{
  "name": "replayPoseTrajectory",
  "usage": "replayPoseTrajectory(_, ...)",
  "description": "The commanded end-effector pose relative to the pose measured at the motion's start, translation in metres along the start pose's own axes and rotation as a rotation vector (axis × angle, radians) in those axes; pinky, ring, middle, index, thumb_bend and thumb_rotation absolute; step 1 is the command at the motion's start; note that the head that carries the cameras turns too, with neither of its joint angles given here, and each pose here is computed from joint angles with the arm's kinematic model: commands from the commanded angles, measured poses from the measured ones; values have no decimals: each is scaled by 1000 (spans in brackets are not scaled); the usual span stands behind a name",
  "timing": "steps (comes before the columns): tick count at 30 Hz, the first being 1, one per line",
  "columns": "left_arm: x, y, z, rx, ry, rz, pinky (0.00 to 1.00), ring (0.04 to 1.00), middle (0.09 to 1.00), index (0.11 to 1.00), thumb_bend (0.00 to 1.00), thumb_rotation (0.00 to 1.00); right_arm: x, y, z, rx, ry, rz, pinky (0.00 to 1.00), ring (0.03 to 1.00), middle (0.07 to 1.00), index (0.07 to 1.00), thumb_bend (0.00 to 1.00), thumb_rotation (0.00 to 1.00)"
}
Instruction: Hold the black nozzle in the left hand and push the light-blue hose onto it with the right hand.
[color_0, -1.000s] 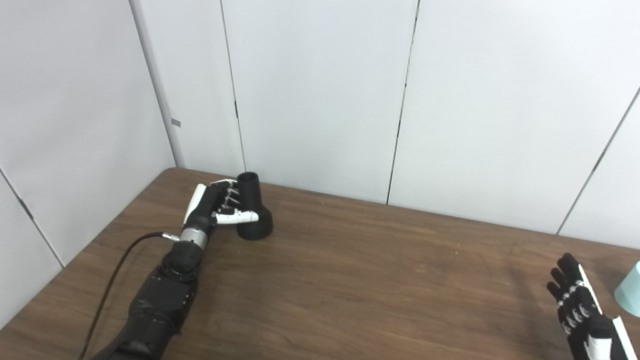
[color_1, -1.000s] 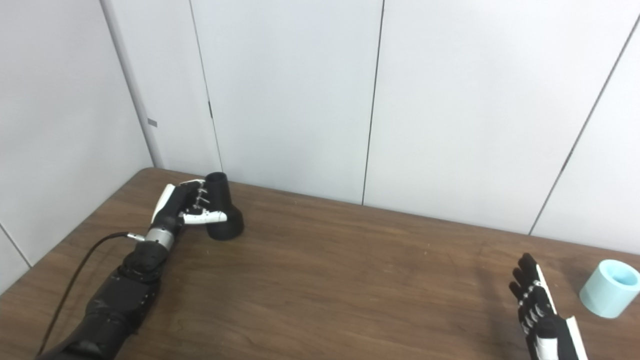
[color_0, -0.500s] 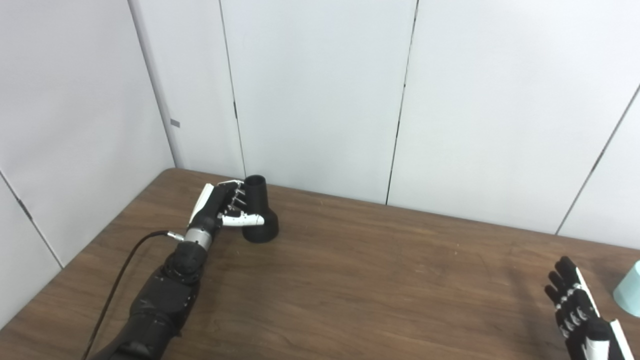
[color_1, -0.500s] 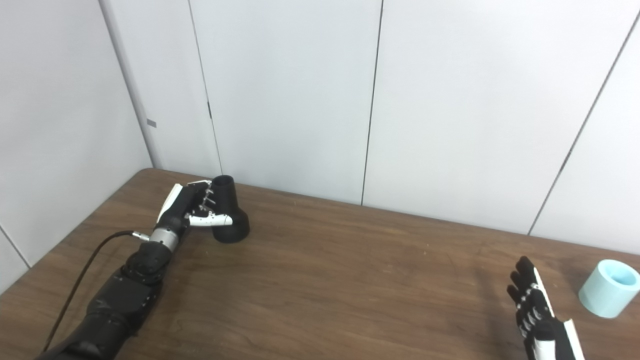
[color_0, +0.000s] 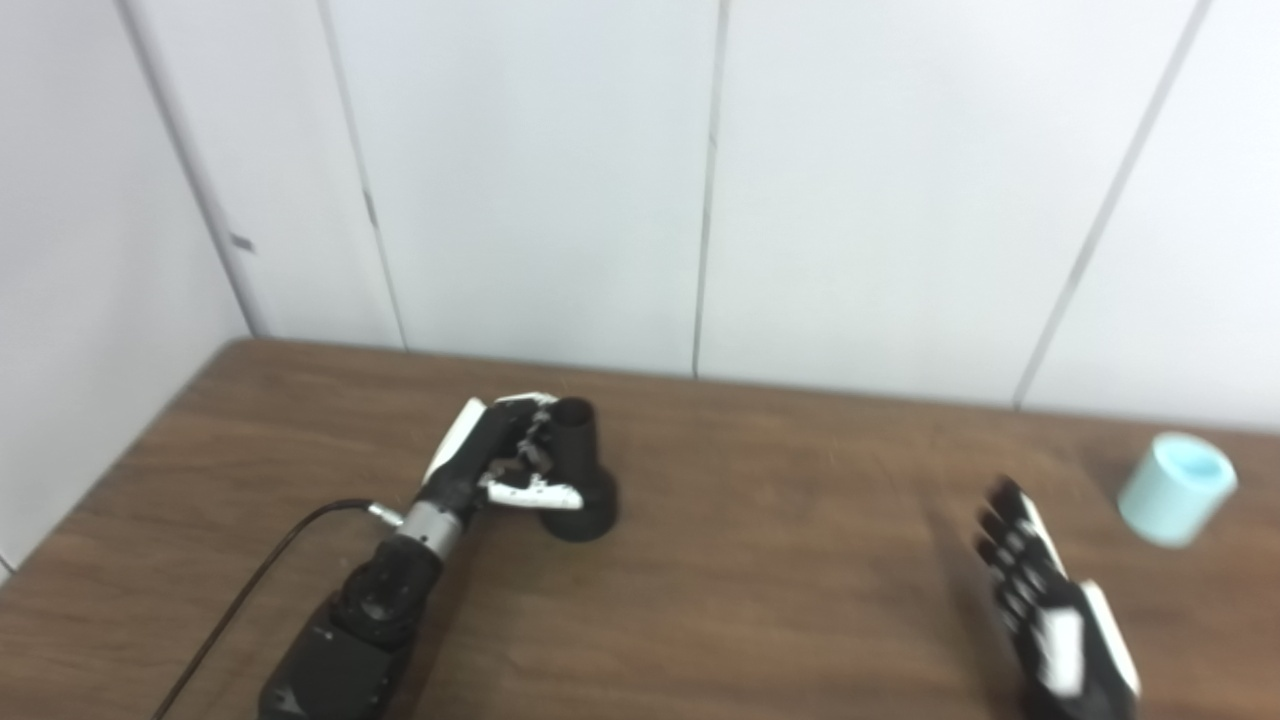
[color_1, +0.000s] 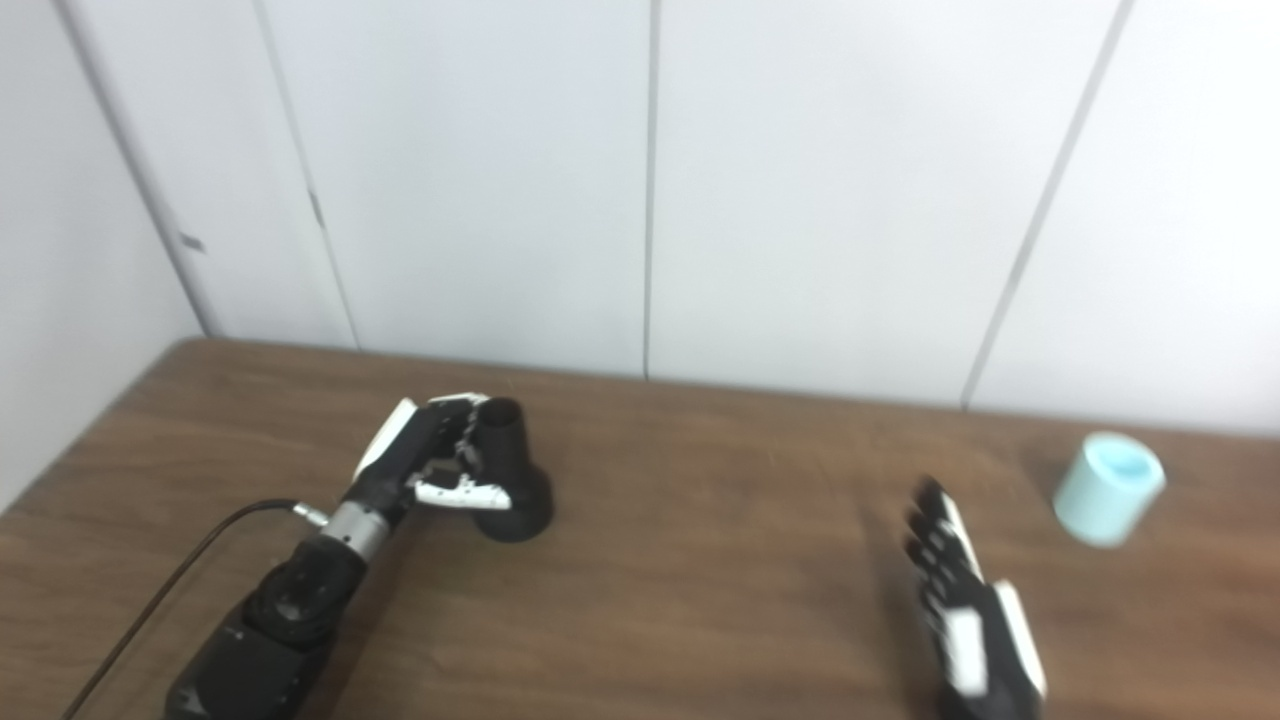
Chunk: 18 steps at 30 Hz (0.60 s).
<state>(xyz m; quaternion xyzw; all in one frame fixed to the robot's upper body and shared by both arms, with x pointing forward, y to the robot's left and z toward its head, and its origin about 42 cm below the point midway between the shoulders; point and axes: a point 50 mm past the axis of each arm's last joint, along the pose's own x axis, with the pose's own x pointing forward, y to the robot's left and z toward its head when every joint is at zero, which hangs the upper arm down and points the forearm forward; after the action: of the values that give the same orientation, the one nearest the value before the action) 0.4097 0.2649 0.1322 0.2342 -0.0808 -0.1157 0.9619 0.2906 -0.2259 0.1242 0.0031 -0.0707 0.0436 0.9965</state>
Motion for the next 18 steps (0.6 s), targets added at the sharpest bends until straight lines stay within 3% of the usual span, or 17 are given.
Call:
replayPoseTrajectory(1, -13, -22, -12, 51, 69, -118, 208, 285, 353, 481, 516, 84, -4, 9, -4, 15, 27, -14, 984, 1000, 1000, 989, 690, 1000)
replayPoseTrajectory(6, -22, -67, 1, 72, 19, -246, 228, 287, 356, 481, 517, 88, -1, 27, 8, 26, 31, -32, 982, 1000, 1000, 995, 706, 1000)
replayPoseTrajectory(12, -41, -97, -3, 57, 10, -370, 208, 272, 343, 480, 516, 89, 0, 40, 17, 34, 37, -55, 985, 989, 1000, 990, 695, 1000)
replayPoseTrajectory(18, -58, -115, -2, 63, 4, -426, 196, 268, 341, 480, 516, 89, 2, 47, 20, 29, 45, -72, 948, 965, 995, 979, 713, 1000)
